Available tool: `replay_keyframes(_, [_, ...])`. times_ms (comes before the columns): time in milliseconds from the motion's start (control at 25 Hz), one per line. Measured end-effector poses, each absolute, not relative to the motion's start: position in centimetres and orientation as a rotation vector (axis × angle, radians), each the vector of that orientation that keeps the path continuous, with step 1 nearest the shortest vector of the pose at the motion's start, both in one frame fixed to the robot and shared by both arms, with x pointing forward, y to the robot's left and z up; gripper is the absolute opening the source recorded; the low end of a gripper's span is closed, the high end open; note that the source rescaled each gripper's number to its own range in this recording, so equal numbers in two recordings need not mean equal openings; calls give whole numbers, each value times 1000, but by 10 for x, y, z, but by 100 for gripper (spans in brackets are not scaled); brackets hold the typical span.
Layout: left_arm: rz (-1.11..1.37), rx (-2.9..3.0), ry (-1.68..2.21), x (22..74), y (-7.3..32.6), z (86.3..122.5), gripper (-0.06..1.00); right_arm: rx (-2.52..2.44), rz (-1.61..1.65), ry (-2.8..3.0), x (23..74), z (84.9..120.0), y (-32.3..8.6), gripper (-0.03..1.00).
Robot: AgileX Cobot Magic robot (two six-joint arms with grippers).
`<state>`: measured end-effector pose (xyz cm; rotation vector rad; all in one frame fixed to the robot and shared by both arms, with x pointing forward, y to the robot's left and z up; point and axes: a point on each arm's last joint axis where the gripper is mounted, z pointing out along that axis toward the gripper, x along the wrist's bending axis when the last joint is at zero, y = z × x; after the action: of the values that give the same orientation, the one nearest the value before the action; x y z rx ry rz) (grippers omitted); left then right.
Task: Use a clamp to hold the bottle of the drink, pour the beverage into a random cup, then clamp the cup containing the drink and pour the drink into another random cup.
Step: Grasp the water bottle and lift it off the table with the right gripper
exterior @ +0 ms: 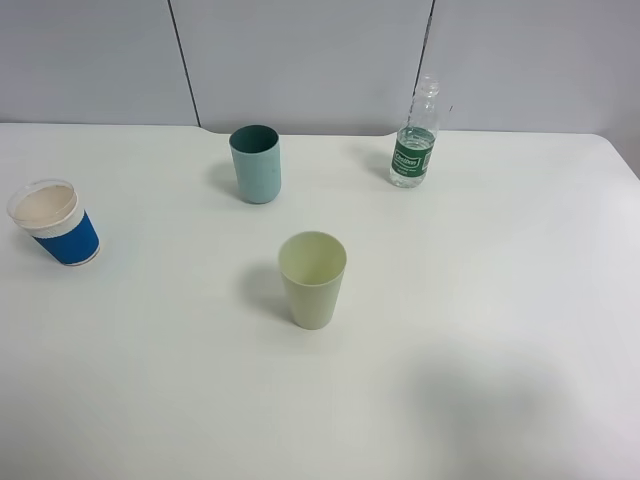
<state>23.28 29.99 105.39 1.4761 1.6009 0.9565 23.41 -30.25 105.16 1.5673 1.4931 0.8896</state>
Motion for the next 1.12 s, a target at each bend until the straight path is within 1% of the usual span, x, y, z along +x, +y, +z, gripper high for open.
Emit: replay_keyframes(1120, [957, 1476, 1601, 233, 300, 1054, 100, 1567, 890, 1493, 234, 1052, -302, 100])
